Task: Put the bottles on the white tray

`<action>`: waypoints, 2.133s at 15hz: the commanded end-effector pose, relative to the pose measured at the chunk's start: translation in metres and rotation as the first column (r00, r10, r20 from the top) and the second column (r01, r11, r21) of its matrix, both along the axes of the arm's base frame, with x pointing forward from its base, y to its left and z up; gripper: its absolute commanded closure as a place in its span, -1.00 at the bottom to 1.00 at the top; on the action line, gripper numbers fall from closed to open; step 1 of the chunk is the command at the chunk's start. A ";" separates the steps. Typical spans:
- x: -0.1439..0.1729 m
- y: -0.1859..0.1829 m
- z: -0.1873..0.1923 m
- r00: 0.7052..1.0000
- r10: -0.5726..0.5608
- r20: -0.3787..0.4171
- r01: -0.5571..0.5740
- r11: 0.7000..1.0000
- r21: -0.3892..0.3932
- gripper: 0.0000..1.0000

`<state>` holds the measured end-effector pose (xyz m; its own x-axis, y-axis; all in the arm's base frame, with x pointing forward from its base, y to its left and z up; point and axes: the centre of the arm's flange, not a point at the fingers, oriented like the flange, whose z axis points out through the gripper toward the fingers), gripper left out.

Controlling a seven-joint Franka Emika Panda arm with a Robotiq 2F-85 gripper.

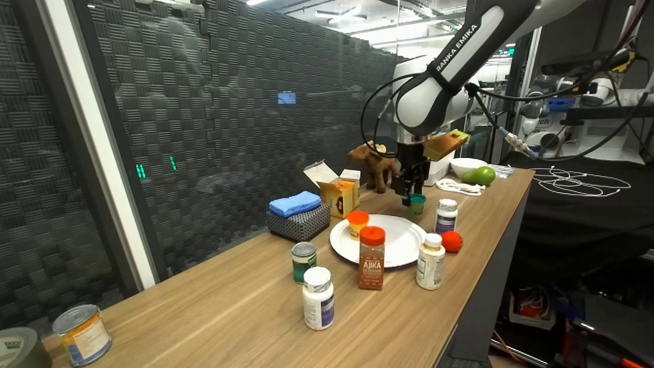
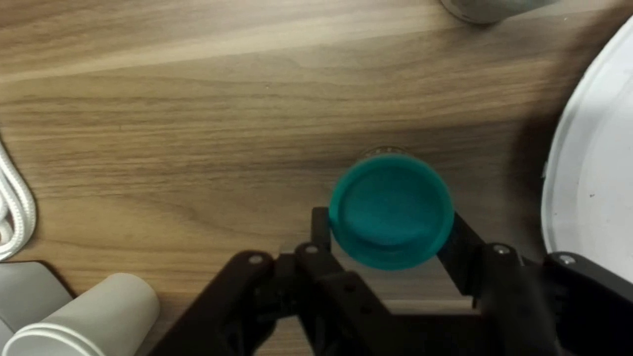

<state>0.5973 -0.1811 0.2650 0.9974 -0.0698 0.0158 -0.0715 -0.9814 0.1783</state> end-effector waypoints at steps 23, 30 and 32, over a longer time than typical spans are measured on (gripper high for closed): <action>0.000 0.121 0.045 0.934 0.334 0.125 -0.338 0.941 0.015 0.47; -0.008 0.132 0.037 0.893 0.423 0.154 -0.434 0.900 0.041 0.47; -0.009 0.133 0.033 0.884 0.443 0.151 -0.454 0.890 0.044 0.47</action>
<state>0.5986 -0.0466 0.2912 0.9299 0.3419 0.1358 0.3245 -0.9362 0.1349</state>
